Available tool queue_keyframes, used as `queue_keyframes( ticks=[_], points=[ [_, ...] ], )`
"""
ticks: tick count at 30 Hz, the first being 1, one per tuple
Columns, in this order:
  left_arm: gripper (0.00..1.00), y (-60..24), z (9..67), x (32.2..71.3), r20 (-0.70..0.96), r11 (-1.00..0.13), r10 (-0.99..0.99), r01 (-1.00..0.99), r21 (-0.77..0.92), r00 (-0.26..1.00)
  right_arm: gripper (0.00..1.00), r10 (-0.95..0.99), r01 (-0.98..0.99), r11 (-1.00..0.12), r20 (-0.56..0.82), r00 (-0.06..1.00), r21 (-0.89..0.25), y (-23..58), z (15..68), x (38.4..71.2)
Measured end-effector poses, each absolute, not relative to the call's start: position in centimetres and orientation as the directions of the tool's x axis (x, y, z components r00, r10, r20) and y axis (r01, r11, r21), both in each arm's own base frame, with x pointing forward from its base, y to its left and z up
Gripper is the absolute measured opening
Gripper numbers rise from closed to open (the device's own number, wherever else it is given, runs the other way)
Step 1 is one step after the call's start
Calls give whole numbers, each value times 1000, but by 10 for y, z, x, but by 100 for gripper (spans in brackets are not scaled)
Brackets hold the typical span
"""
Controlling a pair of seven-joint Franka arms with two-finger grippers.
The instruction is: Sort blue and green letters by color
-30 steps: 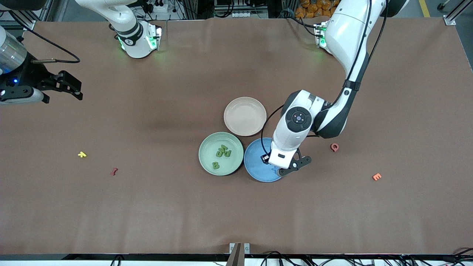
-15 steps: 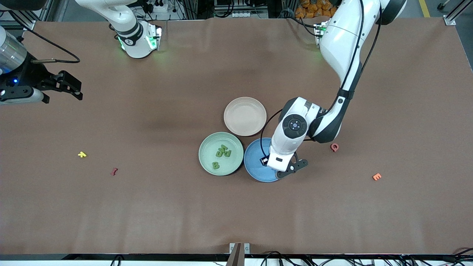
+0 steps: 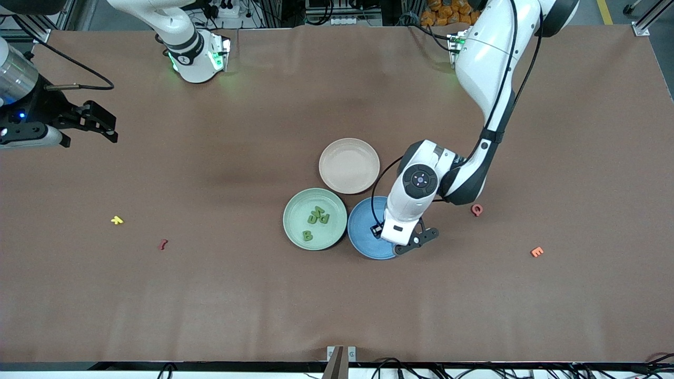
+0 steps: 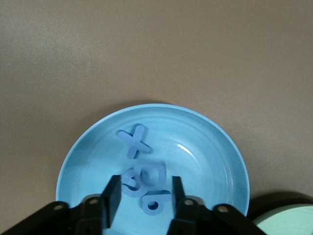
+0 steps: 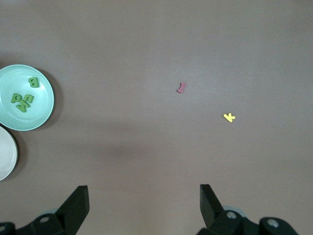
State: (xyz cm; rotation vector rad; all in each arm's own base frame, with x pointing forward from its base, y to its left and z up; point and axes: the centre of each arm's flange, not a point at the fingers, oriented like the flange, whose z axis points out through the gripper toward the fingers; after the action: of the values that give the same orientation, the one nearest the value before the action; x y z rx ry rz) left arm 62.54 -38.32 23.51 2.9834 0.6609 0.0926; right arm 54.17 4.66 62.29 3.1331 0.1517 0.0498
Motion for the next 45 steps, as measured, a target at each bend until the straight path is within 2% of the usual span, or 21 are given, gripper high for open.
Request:
queue_keyframes(
  ticks=[5,7,16,28,45],
  points=[
    [78,-383,235,626,42,-903,424,419,97,905,100,97,97,-995,31,995,6,47,623,542],
    [81,-383,236,626,43,-903,424,419,99,905,100,97,97,-995,31,995,6,47,623,542],
    [77,-362,253,642,59,-922,381,375,96,923,100,97,96,-995,31,995,6,47,623,542],
    [78,-248,263,691,100,-968,250,249,19,963,100,96,96,-995,31,995,6,46,623,542],
    [78,-111,263,724,103,-994,103,105,-21,989,100,93,93,-996,41,995,6,45,627,542]
  ],
)
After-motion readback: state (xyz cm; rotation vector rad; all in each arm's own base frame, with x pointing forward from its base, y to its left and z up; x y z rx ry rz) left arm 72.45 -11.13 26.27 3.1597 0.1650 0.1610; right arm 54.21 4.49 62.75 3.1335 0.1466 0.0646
